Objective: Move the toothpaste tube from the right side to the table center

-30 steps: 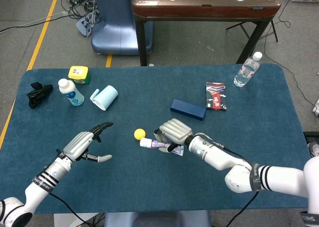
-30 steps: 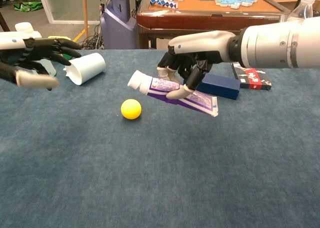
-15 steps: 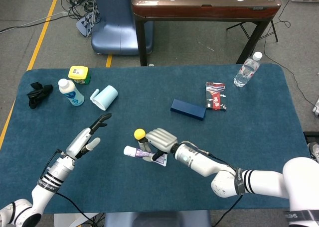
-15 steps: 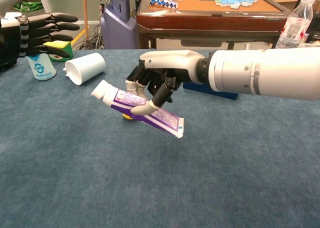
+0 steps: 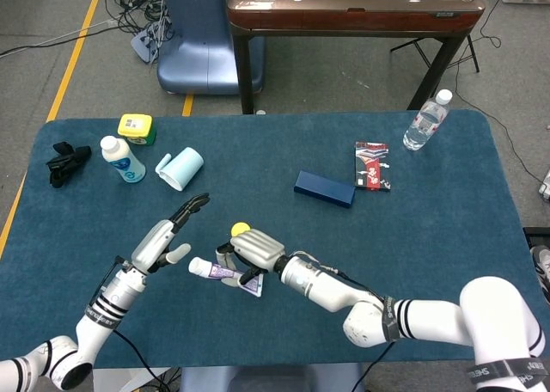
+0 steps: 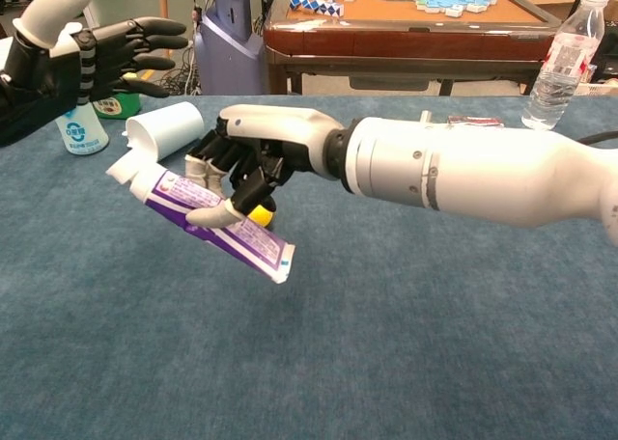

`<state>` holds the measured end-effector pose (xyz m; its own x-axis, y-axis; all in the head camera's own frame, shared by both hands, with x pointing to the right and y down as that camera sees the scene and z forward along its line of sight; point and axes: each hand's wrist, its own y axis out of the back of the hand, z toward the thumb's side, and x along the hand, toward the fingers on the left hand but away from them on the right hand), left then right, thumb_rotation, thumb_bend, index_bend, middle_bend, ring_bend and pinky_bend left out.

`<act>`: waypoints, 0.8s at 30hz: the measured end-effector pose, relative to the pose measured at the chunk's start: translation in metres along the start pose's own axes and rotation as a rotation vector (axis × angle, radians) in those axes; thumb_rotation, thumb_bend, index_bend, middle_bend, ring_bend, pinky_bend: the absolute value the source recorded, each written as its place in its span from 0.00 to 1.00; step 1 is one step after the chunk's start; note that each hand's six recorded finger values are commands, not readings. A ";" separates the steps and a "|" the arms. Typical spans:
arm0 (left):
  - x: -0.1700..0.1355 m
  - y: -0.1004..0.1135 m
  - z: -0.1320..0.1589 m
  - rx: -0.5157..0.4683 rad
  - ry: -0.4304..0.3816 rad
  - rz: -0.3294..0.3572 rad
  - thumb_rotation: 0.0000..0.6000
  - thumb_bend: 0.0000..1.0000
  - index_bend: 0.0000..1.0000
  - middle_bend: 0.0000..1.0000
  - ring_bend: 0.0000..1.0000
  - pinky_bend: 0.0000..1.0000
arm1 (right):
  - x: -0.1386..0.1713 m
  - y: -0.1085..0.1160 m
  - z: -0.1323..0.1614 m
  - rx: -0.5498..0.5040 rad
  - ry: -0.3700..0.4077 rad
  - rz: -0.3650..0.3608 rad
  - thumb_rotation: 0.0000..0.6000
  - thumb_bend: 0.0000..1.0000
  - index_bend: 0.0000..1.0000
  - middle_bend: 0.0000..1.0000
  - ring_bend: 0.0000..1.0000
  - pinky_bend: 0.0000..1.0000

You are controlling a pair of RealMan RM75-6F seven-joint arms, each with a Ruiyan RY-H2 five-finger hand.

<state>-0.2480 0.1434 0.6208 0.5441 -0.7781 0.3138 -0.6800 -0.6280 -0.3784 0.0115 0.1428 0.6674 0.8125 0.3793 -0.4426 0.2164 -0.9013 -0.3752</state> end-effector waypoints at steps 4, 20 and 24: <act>0.003 -0.002 0.001 0.023 -0.023 -0.001 0.00 0.01 0.00 0.00 0.00 0.06 | -0.007 -0.005 0.002 -0.013 0.015 -0.017 1.00 0.90 0.98 0.86 0.78 0.68; 0.013 -0.014 0.005 0.086 -0.091 -0.026 0.00 0.01 0.00 0.00 0.00 0.04 | -0.029 -0.009 0.018 -0.068 0.079 -0.075 1.00 0.90 0.98 0.86 0.78 0.68; 0.014 -0.014 0.006 0.059 -0.094 -0.012 0.00 0.01 0.00 0.00 0.00 0.03 | -0.031 -0.009 0.017 -0.087 0.084 -0.088 1.00 0.90 0.98 0.86 0.78 0.68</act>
<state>-0.2278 0.1416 0.6253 0.5977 -0.7659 0.2371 -0.6443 -0.6349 -0.4264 -0.0247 0.1431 0.6706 0.8301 0.4423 -0.3396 0.3324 -0.8814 -0.3357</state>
